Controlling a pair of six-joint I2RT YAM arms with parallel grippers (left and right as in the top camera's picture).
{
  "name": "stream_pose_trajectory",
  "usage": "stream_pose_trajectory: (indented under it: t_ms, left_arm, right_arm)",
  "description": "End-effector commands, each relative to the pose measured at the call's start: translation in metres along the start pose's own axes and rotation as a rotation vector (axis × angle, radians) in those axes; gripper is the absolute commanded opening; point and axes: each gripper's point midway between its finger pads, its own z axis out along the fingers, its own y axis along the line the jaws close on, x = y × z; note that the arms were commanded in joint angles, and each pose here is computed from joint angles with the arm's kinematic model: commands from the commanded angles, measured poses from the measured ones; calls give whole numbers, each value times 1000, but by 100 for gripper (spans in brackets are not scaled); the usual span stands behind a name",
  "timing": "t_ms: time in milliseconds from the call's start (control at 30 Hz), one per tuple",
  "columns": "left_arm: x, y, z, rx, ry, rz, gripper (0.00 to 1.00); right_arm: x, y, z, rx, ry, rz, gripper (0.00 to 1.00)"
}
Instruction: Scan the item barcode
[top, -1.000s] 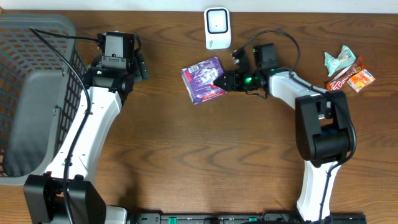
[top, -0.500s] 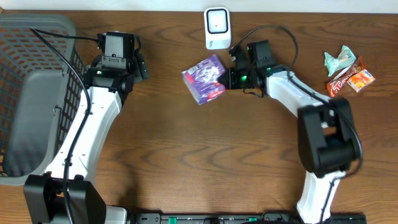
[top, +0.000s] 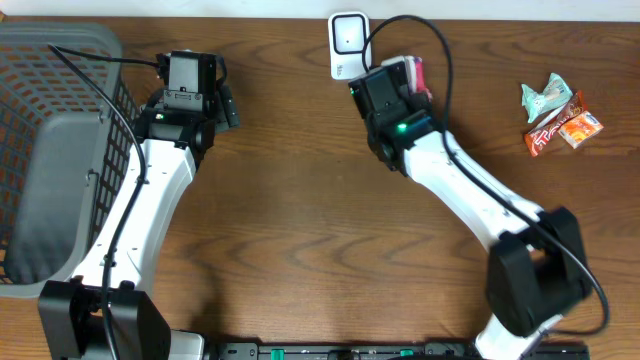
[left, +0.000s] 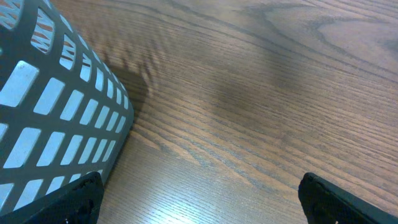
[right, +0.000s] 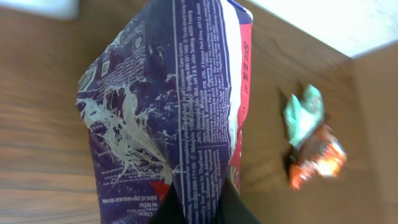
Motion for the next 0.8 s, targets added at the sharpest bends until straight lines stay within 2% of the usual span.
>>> stream_pose_trajectory:
  t_ms: [0,100,233,300,400,467,733,767]
  left_arm:
    - [-3,3,0,-12,-7,10,99]
    - [-3,3,0,-13,-7,10,99]
    - [-3,3,0,-12,-7,10,99]
    - [-3,3,0,-12,-7,10,99]
    - [-3,3,0,-12,-7,10,99]
    - [-3,3,0,-13,-7,10,99]
    - [-3,3,0,-12,-7,10,99]
    - [-3,3,0,-12,-7,10,99]
  right_arm:
    - [18,-1,17,140,46,-76,1]
    - [27,35,16,63,52,-88,4]
    - [18,91,-6,-158,3,-55,12]
    - [9,116,-21,-259,-38,-39,23]
    - [-7,136,-41,-345,-82,9,52]
    - [-17,136,-49,-364,-98,19,59]
    - [-54,93,-62,-427,-66,121,59]
    - [-57,85,-57,-500,-40,155,64]
